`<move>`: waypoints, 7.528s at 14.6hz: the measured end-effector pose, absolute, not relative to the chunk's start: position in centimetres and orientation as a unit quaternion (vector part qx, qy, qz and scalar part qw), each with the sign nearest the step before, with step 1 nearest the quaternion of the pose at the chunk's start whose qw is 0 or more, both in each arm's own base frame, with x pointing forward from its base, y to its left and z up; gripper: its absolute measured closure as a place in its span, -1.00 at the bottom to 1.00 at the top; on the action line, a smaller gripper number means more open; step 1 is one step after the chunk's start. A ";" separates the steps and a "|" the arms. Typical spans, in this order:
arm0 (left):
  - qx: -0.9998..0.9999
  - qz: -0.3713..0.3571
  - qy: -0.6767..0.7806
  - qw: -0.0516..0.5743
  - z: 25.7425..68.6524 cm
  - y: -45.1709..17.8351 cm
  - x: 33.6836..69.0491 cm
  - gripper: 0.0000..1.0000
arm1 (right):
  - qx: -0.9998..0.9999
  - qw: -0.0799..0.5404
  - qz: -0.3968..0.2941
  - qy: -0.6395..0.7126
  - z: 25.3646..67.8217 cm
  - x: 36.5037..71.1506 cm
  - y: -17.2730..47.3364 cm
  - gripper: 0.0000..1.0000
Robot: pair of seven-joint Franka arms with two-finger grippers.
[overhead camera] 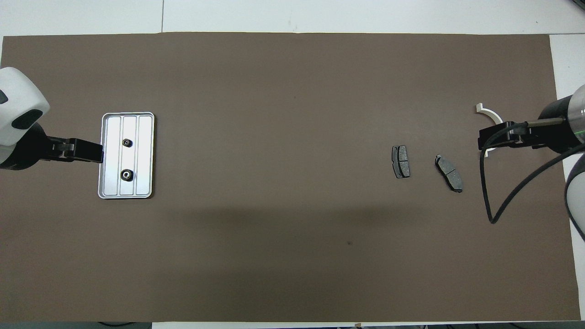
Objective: Place bearing gear from tray to pile
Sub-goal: 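Move the left gripper toward the silver tray, then lower the left gripper onto a dark bearing gear in the tray, then close the left gripper on the gear and lift it from the tray, then carry the gear with the left gripper to the table center and release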
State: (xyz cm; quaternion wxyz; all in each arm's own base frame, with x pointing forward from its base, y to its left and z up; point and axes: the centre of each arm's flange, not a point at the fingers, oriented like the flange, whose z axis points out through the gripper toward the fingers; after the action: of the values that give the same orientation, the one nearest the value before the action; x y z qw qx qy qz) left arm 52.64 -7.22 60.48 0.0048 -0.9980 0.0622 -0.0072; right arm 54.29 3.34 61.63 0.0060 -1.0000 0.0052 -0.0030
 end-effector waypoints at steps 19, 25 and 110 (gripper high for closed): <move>-0.997 -0.019 0.073 0.005 55.8 -2.3 53.3 -1.00 | -1.000 0.006 -0.003 0.003 61.6 54.3 3.6 -1.00; -0.996 -0.030 0.082 0.005 47.2 0.1 56.2 -1.00 | -1.000 0.006 -0.003 0.003 61.7 54.3 3.6 -1.00; -0.989 -0.055 -0.139 0.008 34.3 -37.4 51.3 0.31 | -1.000 0.003 0.023 0.003 45.8 56.0 3.9 -1.00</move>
State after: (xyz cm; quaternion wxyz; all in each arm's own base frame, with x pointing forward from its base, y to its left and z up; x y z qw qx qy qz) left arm 51.29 -37.37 34.35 0.0076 -0.9888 -0.1389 -0.0548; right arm 55.97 3.92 45.84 0.0032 -0.9997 0.0029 0.0234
